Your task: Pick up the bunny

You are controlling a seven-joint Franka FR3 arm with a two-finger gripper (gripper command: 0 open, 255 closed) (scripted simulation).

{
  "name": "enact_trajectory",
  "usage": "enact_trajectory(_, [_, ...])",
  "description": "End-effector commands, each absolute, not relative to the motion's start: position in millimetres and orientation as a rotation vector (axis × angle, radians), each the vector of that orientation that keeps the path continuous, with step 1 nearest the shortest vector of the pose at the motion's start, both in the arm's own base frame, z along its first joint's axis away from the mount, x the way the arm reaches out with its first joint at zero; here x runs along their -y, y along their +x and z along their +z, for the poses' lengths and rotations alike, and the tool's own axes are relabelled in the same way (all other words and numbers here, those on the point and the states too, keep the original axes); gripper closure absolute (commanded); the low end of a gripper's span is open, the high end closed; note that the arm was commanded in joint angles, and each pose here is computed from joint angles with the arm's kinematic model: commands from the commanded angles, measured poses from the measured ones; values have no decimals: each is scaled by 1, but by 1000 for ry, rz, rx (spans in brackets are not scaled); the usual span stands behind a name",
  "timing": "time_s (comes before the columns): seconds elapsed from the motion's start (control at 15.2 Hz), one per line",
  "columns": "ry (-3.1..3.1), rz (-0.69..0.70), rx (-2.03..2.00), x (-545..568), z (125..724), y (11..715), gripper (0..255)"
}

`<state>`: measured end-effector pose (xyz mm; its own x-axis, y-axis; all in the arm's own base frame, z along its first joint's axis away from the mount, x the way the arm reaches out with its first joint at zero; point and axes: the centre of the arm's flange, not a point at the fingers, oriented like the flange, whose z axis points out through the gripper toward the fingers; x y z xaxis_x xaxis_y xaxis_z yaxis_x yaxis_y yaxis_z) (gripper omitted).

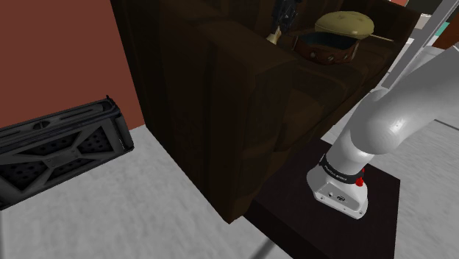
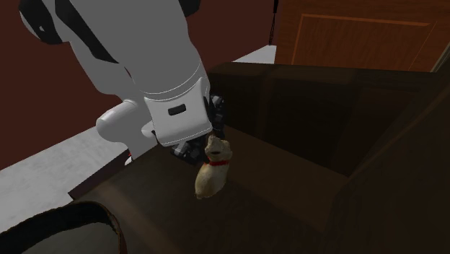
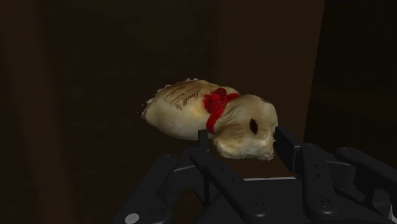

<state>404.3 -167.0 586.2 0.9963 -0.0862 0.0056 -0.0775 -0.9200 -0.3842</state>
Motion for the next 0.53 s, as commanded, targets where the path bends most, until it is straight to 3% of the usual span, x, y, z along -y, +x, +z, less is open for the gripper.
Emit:
enact_trajectory(0.0, [-2746,-29,-118,167,585,404,255])
enact_trajectory(0.46, [-2746,-29,-118,167,618,404,255])
